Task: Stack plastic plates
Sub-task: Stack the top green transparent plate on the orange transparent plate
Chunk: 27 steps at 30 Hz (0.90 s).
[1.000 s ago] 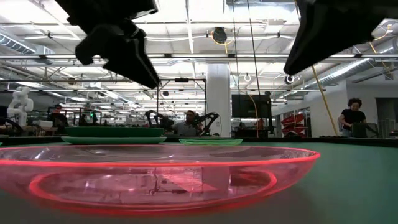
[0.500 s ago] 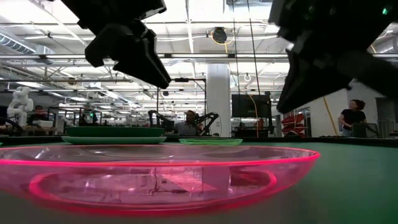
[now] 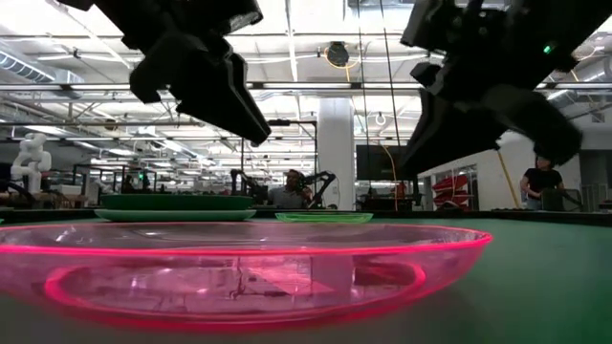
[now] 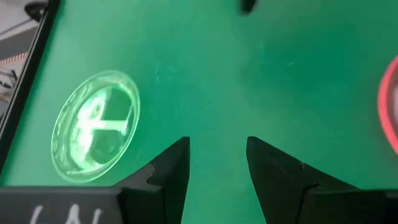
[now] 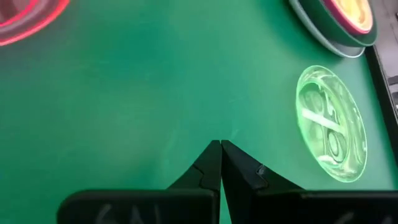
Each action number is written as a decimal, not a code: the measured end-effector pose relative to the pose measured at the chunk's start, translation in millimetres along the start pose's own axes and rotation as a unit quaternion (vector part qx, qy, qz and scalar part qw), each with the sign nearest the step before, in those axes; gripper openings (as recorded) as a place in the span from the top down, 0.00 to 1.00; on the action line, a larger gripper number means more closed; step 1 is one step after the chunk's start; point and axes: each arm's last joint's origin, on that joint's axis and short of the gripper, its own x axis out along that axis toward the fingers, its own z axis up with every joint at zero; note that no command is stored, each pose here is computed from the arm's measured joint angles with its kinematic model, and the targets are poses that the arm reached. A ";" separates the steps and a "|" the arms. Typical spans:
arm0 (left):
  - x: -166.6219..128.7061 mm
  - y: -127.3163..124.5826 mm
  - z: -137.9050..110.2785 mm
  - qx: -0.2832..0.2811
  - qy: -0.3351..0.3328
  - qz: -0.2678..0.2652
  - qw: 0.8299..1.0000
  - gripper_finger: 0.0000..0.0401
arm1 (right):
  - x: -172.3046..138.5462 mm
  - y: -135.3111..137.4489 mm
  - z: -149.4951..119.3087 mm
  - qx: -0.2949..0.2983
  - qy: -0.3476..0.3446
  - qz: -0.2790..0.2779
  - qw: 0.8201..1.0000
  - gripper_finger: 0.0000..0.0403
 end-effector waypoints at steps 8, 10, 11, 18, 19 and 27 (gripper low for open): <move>-4.0 -8.3 1.5 -0.014 -0.010 -0.010 1.000 0.59 | 15.7 -24.5 -23.8 0.055 -0.040 0.020 0.997 0.99; -5.3 -10.7 1.6 -0.020 -0.012 -0.013 1.000 0.59 | 19.0 -28.3 -23.5 0.062 -0.039 0.025 0.997 0.99; -5.6 -11.9 1.5 -0.021 -0.012 -0.014 1.000 0.59 | 20.2 -30.1 -23.5 0.063 -0.037 0.023 0.997 0.99; -1.2 -18.5 -0.2 -0.002 -0.009 -0.014 1.000 0.59 | 27.8 -42.4 -19.0 0.080 -0.049 0.008 0.996 0.94; -0.1 -19.3 -1.1 0.000 -0.007 -0.015 1.000 0.59 | 28.9 -44.4 -19.1 0.083 -0.048 0.006 0.995 0.92; -3.0 -36.9 -6.0 -0.007 0.001 -0.037 0.999 0.59 | 38.4 -60.1 -21.2 0.113 -0.033 -0.013 0.993 0.66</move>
